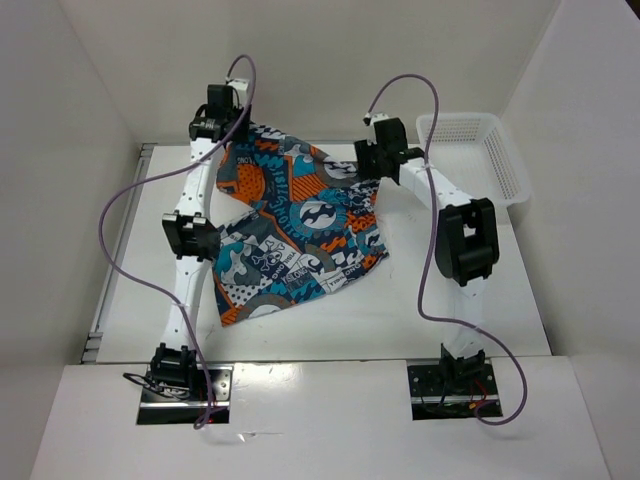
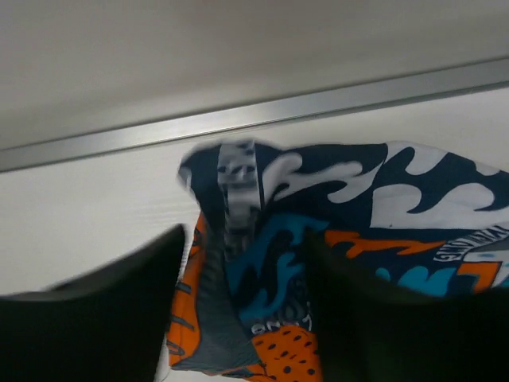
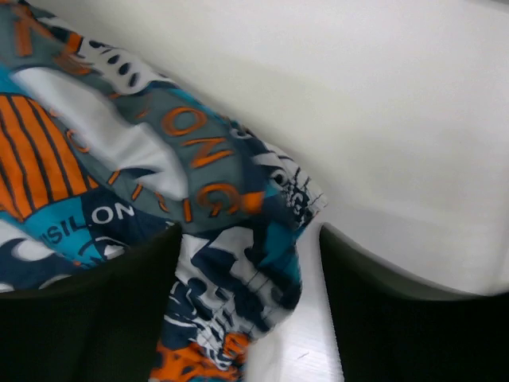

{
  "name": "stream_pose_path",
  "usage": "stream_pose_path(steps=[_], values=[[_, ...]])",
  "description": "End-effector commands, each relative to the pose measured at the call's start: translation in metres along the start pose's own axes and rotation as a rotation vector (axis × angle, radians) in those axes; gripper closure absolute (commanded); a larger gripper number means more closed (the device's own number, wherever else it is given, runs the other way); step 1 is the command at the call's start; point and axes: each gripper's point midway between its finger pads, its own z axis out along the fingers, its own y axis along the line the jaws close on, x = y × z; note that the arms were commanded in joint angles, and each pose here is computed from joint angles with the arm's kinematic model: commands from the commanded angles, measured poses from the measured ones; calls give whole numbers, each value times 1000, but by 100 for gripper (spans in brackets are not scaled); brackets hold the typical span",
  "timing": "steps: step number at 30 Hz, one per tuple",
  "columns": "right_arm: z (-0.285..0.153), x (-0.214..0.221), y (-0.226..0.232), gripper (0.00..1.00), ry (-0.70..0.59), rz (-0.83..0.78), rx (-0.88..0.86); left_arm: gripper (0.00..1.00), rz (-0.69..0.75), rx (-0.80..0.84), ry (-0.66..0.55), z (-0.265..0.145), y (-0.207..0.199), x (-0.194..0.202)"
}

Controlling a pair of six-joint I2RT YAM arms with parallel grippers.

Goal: Fold and stack the shorts
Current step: Flatten the shorts out, then fold the shorts

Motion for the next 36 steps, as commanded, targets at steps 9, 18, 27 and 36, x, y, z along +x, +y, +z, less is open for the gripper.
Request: stream_pose_path(steps=[9, 18, 27, 36], values=[[-64, -22, 7, 8, -58, 43, -28, 0, -75, 154, 148, -129, 20, -10], [-104, 120, 24, 10, 328, 70, -122, 4, -62, 67, 672, -186, 5, 181], [-99, 186, 44, 13, 520, 194, -164, 4, -124, 67, 725, -150, 20, 232], [-84, 208, 46, 22, 539, 235, -152, 33, -126, 65, 802, -135, 16, 282]])
